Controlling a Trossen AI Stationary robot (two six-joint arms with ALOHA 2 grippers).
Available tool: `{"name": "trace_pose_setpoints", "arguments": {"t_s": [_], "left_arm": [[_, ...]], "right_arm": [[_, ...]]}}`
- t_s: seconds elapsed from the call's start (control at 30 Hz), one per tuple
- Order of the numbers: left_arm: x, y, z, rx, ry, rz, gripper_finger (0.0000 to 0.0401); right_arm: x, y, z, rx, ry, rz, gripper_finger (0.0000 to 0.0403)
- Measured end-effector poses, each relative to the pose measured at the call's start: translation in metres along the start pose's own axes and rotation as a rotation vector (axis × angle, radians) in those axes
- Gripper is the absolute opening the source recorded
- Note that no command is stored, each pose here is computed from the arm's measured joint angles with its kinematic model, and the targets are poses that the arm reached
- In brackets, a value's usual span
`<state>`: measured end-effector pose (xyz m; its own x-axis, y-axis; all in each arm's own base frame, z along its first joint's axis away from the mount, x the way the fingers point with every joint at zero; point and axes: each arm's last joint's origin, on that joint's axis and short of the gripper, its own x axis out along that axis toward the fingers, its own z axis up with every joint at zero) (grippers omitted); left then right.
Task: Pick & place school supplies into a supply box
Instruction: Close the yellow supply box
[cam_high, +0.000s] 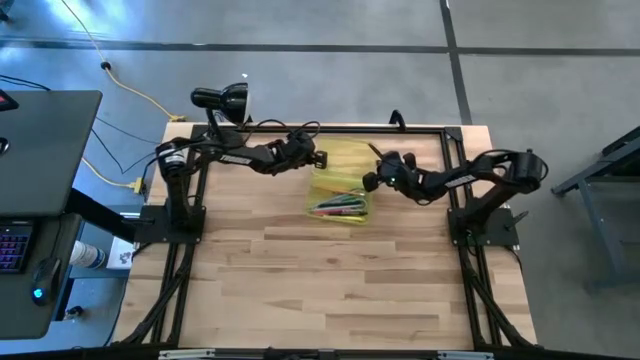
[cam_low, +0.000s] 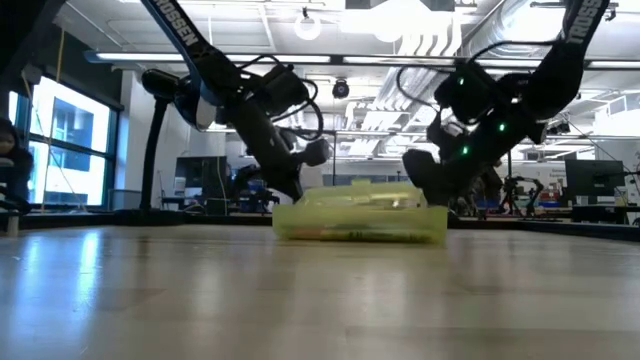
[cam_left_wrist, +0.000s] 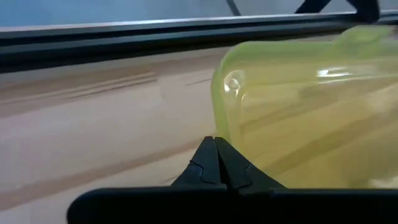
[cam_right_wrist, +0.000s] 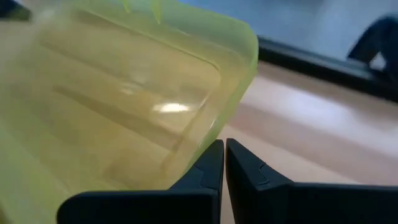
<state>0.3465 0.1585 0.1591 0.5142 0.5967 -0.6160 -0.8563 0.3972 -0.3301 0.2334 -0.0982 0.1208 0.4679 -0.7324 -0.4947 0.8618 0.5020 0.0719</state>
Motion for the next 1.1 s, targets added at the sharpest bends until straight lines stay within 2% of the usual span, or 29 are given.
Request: {"name": "trace_pose_setpoints", "arguments": {"t_s": [0.27, 0.43, 0.87, 1.1], "left_arm": [[-0.018, -0.007, 0.003, 0.017, -0.023, 0.013, 0.001], [-0.03, -0.019, 0.0, 0.032, -0.048, -0.006, 0.0009], [-0.066, -0.045, -0.03, 0.16, -0.108, 0.072, 0.0009], [-0.089, -0.06, -0.05, 0.24, -0.194, 0.119, 0.0009]], "right_arm": [[-0.025, 0.007, 0.015, -0.035, -0.058, 0.043, 0.0], [-0.038, 0.009, 0.014, -0.081, -0.052, 0.012, 0.0], [-0.068, 0.033, -0.002, -0.182, -0.123, 0.009, 0.0], [-0.087, 0.045, -0.014, -0.212, -0.165, 0.017, 0.0]]}}
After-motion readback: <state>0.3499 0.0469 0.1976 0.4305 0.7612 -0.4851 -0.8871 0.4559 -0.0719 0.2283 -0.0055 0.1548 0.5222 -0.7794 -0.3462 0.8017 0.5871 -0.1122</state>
